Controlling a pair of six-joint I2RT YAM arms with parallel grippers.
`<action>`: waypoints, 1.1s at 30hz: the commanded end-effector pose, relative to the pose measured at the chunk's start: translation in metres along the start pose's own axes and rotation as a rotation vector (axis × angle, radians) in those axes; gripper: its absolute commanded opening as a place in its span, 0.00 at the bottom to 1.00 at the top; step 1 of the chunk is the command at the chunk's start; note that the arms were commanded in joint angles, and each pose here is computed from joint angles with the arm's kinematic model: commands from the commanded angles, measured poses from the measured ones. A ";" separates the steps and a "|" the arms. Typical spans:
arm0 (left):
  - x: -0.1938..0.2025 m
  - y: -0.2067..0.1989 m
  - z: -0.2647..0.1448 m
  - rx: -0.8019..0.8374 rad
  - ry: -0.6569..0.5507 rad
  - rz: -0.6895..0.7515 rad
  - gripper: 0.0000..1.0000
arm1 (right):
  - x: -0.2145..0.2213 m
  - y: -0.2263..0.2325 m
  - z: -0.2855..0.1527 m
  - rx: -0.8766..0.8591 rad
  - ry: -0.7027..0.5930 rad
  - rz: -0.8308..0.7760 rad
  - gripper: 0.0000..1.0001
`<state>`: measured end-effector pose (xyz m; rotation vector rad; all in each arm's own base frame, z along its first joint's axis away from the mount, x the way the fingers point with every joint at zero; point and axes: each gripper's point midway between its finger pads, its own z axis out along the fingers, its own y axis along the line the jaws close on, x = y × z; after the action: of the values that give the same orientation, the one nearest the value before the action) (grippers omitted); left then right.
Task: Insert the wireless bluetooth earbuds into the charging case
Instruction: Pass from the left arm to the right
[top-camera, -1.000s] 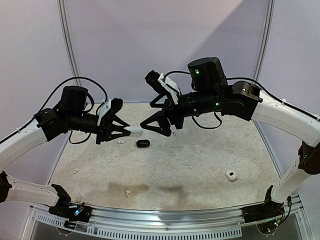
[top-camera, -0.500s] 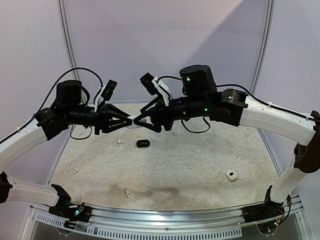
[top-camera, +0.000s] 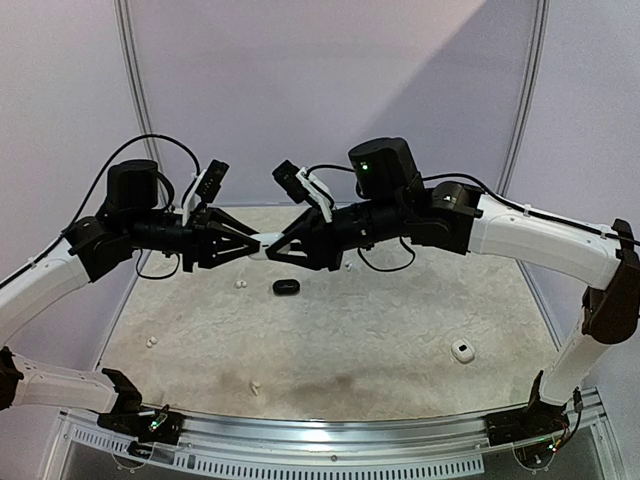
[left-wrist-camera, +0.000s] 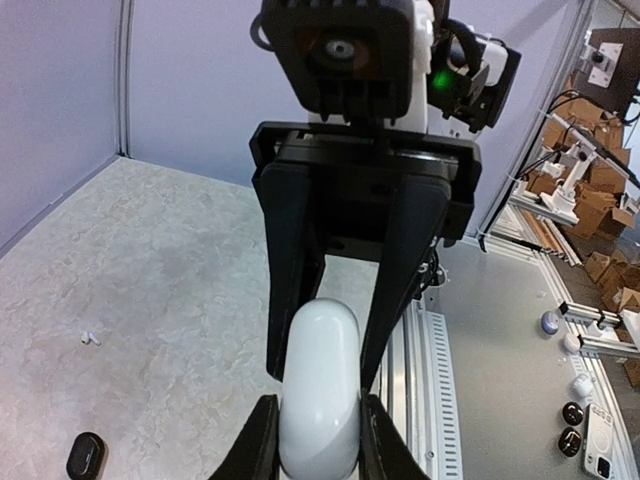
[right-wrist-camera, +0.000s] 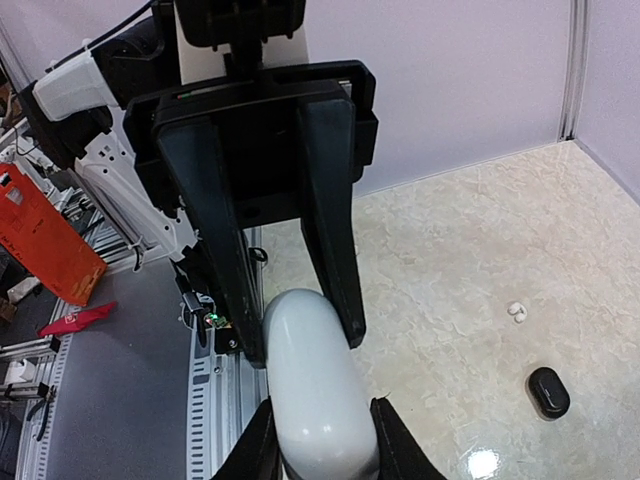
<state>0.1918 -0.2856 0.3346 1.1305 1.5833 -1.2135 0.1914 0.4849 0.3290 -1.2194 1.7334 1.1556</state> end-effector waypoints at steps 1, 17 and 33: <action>-0.002 -0.002 -0.002 0.003 -0.007 0.017 0.00 | -0.005 -0.002 -0.001 0.001 -0.008 -0.003 0.13; -0.010 0.027 -0.042 -0.443 0.063 1.139 0.90 | -0.020 -0.012 -0.018 0.045 -0.048 0.127 0.00; -0.017 0.050 -0.022 -0.875 0.052 2.118 0.87 | -0.030 -0.020 0.012 -0.049 -0.016 0.496 0.00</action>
<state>0.2491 -0.2683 0.2937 1.4725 0.2332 0.6442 0.2124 0.5004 0.3593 -0.8899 1.9668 1.4477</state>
